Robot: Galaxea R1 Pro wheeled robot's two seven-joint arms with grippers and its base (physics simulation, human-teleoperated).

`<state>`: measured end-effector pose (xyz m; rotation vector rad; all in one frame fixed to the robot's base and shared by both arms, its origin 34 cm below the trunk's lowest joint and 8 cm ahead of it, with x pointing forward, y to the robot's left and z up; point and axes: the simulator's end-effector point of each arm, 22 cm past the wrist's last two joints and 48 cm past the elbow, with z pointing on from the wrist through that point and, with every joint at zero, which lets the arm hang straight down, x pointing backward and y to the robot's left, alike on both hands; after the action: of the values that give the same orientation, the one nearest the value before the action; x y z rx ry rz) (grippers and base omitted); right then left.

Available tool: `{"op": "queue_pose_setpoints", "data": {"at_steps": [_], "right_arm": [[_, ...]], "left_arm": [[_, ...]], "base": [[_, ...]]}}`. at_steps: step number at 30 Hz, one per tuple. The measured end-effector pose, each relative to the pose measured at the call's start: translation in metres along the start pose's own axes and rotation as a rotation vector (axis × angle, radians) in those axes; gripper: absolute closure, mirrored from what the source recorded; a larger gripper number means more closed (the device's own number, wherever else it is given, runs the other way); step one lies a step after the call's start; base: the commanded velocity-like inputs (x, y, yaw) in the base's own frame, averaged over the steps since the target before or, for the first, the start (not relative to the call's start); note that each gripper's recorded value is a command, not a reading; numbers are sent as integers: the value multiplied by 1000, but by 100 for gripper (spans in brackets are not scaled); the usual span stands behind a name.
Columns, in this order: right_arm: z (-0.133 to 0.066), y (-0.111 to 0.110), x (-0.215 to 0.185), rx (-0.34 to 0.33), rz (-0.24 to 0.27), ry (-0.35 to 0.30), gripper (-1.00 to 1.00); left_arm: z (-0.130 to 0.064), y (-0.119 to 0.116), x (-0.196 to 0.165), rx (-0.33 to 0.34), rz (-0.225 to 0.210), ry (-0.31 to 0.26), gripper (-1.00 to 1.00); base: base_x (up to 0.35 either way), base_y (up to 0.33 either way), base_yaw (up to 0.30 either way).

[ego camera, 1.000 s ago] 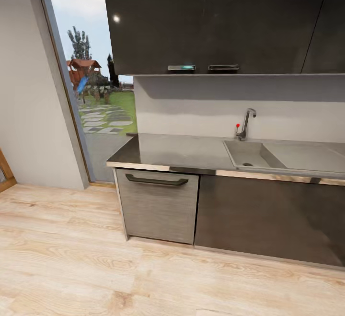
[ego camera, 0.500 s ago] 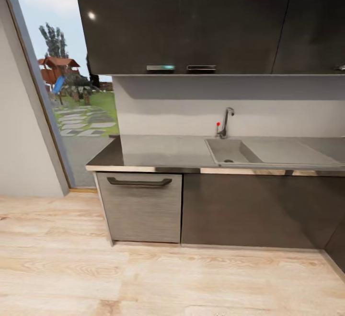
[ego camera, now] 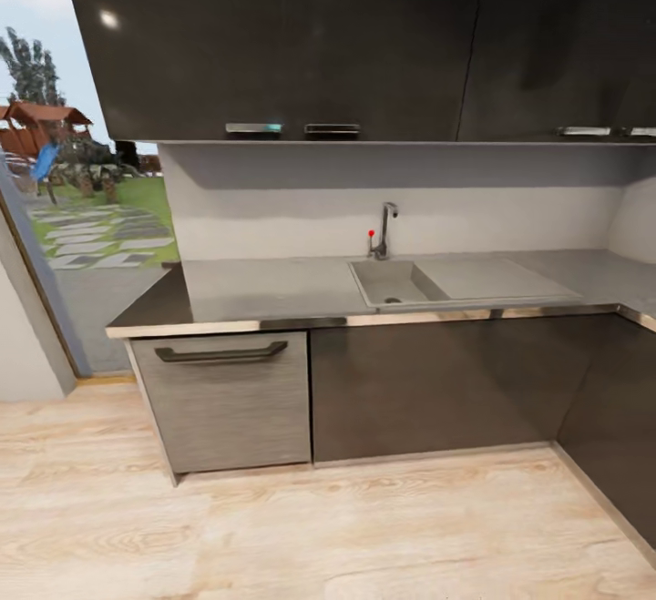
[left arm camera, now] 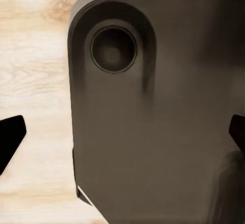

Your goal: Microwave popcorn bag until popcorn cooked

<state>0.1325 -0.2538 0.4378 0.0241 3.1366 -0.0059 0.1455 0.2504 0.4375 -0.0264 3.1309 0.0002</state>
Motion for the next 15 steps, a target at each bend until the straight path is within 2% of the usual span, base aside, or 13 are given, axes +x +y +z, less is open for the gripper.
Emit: {"op": "queue_pose_setpoints", "data": {"at_steps": [15], "right_arm": [[0, -1, -4, 1, -1, -19, -100]], "left_arm": [[0, 1, 0, -6, 0, 0, -100]], "base": [[0, 0, -290]]}}
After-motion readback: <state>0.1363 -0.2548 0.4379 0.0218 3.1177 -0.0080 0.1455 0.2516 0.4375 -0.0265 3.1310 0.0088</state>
